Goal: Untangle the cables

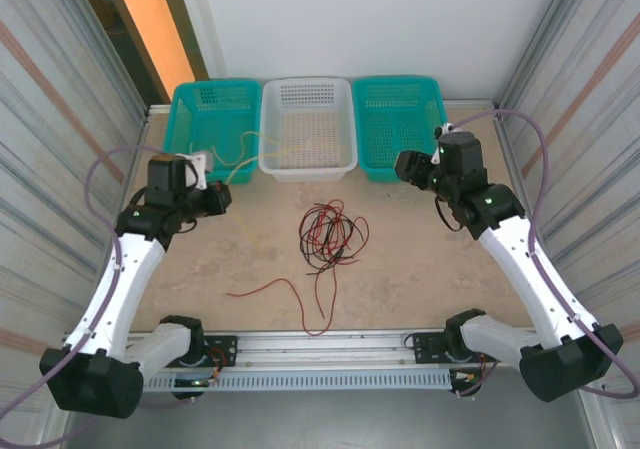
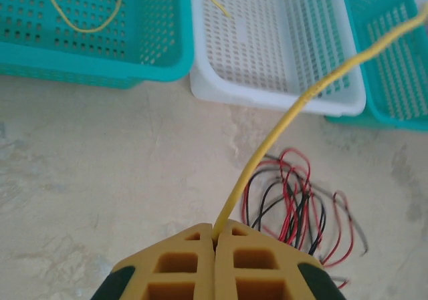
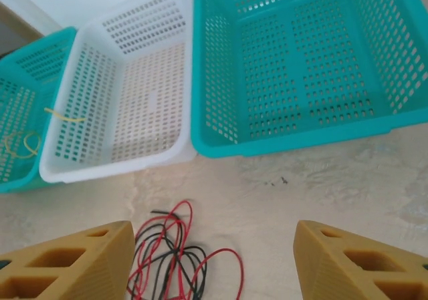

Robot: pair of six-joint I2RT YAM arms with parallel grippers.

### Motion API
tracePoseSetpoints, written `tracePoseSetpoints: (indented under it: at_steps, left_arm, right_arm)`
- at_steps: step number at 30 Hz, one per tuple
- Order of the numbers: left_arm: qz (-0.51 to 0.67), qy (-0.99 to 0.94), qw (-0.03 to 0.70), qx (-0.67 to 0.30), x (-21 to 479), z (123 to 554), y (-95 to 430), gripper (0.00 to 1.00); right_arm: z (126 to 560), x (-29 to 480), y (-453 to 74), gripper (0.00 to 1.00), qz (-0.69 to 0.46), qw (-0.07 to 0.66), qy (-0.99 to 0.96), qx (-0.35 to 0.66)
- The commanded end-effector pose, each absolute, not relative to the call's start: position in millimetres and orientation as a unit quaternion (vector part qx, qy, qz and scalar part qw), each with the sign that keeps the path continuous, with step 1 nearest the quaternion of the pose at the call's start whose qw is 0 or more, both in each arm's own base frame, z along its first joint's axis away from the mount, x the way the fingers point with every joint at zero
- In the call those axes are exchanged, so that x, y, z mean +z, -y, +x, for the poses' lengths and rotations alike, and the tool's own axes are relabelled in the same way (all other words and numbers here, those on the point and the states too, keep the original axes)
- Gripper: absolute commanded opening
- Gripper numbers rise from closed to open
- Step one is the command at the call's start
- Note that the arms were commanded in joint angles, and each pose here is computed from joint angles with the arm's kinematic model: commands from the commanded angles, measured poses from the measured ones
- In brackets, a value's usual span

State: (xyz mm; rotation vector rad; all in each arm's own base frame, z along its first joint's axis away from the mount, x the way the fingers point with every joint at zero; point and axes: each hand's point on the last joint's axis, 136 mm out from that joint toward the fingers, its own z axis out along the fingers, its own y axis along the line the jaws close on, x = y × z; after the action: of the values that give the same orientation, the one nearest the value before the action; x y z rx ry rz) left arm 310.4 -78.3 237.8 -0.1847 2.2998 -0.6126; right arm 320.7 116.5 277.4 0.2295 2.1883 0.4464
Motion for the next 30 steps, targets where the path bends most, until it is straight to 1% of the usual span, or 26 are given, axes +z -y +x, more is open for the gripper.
tracePoseSetpoints:
  at_steps: [1, 5, 8, 11, 16, 20, 22, 23, 25, 26, 27, 29, 30]
  left_arm:
    - [-0.132, -0.855, 0.412, -0.286, 281, 339, 71, 0.00]
    - [-0.207, -0.816, 0.450, -0.298, 302, 375, 39, 0.00]
    - [-0.271, -0.787, 0.465, -0.302, 308, 399, 10, 0.00]
    - [-0.327, -0.767, 0.471, -0.288, 306, 420, -18, 0.00]
    - [-0.392, -0.737, 0.464, -0.295, 299, 452, -46, 0.00]
    - [-0.409, -0.730, 0.454, -0.306, 290, 478, -54, 0.00]
    - [-0.411, -0.733, 0.448, -0.303, 281, 489, -57, 0.24]
    - [-0.407, -0.738, 0.444, -0.304, 277, 494, -56, 0.25]
    - [-0.400, -0.746, 0.435, -0.307, 267, 502, -54, 0.21]
    - [-0.400, -0.749, 0.427, -0.310, 260, 504, -52, 0.25]
    - [-0.401, -0.752, 0.422, -0.309, 253, 505, -52, 0.31]
    - [-0.411, -0.757, 0.413, -0.294, 237, 500, -54, 0.48]
    - [-0.417, -0.757, 0.411, -0.290, 230, 498, -56, 0.54]
  right_arm:
    - [313, 266, -135, 0.60, 0.093, 0.419, -0.881, 0.199]
    - [306, 256, -171, 0.58, 0.051, 0.407, -0.890, 0.201]
    - [301, 251, -194, 0.56, 0.018, 0.400, -0.896, 0.191]
    - [298, 248, -210, 0.55, -0.002, 0.396, -0.900, 0.184]
    - [294, 248, -221, 0.54, -0.017, 0.393, -0.900, 0.188]
    - [292, 249, -220, 0.54, -0.018, 0.395, -0.899, 0.187]
    - [291, 250, -217, 0.54, -0.016, 0.396, -0.900, 0.183]
    - [290, 250, -215, 0.54, -0.015, 0.397, -0.900, 0.181]
    - [288, 251, -212, 0.54, -0.014, 0.400, -0.899, 0.178]
    - [288, 252, -211, 0.54, -0.013, 0.401, -0.899, 0.177]
    - [288, 252, -209, 0.54, -0.013, 0.404, -0.898, 0.176]
    - [287, 253, -208, 0.54, -0.012, 0.406, -0.897, 0.174]
    - [288, 253, -207, 0.54, -0.012, 0.406, -0.897, 0.174]
